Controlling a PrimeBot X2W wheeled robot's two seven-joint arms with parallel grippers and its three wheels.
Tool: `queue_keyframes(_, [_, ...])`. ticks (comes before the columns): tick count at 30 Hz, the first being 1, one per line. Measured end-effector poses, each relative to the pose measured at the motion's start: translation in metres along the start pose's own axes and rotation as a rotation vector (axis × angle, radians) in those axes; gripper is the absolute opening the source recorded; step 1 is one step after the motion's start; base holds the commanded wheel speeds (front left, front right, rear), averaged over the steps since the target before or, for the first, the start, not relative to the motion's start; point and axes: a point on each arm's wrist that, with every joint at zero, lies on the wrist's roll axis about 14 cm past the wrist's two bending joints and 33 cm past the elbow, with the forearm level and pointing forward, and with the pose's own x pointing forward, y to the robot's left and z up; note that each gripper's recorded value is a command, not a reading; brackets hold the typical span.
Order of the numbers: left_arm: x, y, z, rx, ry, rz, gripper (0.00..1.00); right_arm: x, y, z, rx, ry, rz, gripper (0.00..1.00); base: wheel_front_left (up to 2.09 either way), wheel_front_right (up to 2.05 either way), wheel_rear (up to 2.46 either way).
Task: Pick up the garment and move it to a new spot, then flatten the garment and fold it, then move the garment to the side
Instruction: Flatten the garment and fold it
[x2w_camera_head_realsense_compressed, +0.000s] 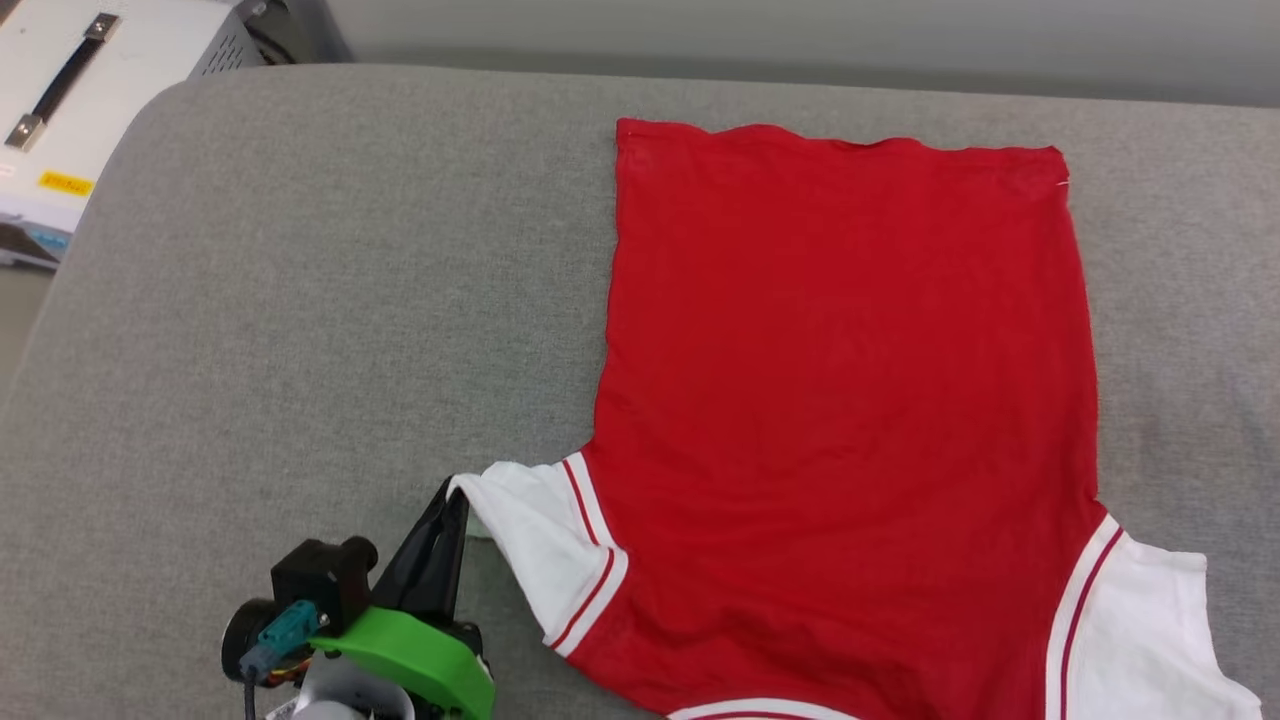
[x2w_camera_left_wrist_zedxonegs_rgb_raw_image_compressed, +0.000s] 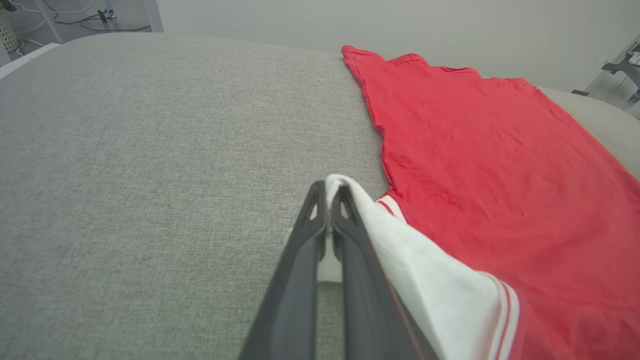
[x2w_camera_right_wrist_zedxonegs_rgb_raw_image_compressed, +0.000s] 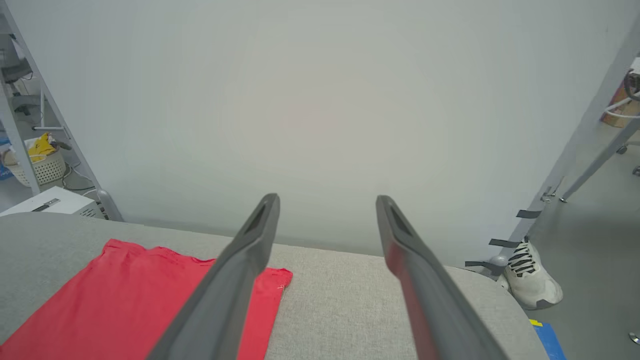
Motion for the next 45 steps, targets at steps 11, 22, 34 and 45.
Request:
queue_keyframes(11, [0.027,0.007,-0.004,-0.022,-0.004,0.033,0.0,0.101,0.019,-0.113,0.001,0.646,0.065,1.0,0.0,0.0,0.0])
queue_keyframes(22, [0.045,0.029,-0.03,-0.035,0.046,0.087,0.0,0.133,0.055,-0.238,0.032,1.032,0.122,1.0,0.0,0.0,0.0])
queue_keyframes(34, [0.038,0.053,-0.041,-0.011,0.072,0.153,0.0,0.123,0.063,-0.291,0.037,1.093,0.139,0.0,0.0,0.0,0.0])
queue_keyframes(45, [0.022,0.053,-0.033,-0.016,0.042,0.157,0.0,0.121,0.066,-0.223,-0.076,0.837,0.199,0.0,0.0,0.0,0.0])
